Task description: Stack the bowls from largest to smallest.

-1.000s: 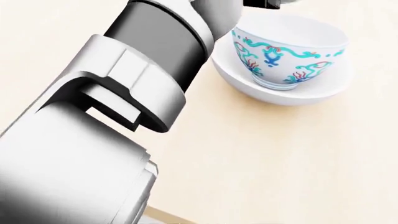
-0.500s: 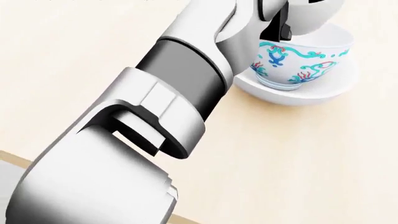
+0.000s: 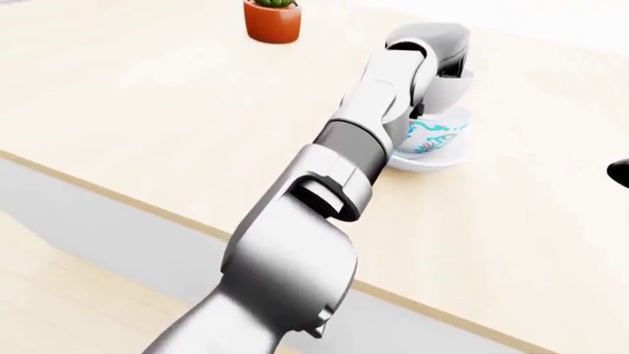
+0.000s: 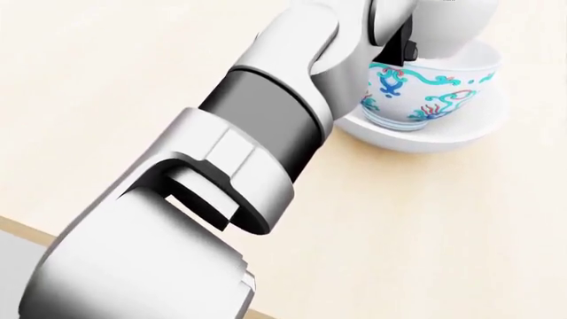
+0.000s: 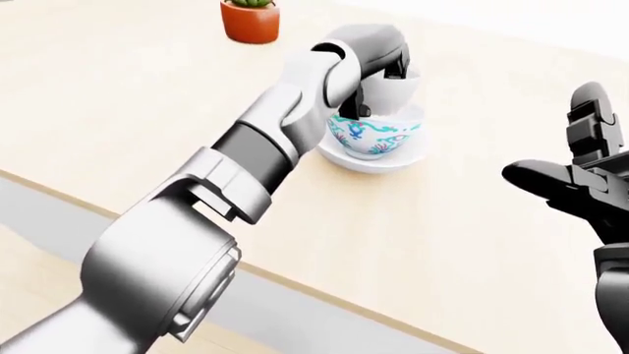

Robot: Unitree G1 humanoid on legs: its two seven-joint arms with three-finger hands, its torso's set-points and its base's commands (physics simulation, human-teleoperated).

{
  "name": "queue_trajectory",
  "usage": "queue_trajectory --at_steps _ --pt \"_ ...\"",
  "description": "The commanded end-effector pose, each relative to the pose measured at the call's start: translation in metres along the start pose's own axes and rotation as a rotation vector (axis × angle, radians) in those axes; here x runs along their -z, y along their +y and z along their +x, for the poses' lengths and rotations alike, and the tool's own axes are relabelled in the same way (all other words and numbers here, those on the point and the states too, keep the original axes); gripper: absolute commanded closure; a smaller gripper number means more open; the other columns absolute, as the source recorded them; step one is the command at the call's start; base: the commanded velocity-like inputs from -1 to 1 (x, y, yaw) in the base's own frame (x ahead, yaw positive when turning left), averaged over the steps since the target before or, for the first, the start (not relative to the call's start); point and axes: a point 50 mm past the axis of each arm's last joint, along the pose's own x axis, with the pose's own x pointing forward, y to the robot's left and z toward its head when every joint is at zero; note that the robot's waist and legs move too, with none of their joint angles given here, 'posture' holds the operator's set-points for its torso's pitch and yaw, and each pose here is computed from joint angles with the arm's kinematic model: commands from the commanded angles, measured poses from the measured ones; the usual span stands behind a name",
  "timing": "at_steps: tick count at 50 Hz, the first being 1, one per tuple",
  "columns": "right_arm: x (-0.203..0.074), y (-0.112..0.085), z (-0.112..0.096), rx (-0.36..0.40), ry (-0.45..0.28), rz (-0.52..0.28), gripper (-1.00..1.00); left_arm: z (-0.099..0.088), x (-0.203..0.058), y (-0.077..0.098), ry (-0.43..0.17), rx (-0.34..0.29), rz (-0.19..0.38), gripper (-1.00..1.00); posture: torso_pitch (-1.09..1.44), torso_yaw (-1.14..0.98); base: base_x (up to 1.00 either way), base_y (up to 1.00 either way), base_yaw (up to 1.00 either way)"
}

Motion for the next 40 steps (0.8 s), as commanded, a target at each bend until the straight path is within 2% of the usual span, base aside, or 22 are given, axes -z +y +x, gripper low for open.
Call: queue_trajectory --at_steps 1,9,26,36,40 --pt "-0.01 0.002 -0.001 -0.011 -0.064 -0.01 -1.0 -0.004 -0.012 0.025 -0.043 -0.104 0.025 0.31 0.0 0.0 0.0 0.0 0.0" --pt "-0.01 0.001 0.0 -0.008 -0.064 -0.009 -1.0 -0.004 -0.01 0.022 -0.039 -0.098 0.028 0.1 0.0 0.0 0.0 0.0 0.0" --pt "-0.012 0.001 -0.001 -0.007 -0.065 -0.009 -1.0 -0.003 -0.008 0.02 -0.033 -0.092 0.039 -0.11 0.0 0.0 0.0 0.0 0.0" --pt "-0.018 0.002 -0.001 -0.007 -0.073 -0.008 -1.0 -0.009 -0.01 0.048 -0.037 -0.13 0.054 -0.11 0.0 0.0 0.0 0.0 0.0" --pt "-0.023 0.008 -0.001 -0.016 -0.078 -0.011 -1.0 -0.013 -0.008 0.061 -0.036 -0.145 0.06 -0.11 0.0 0.0 0.0 0.0 0.0"
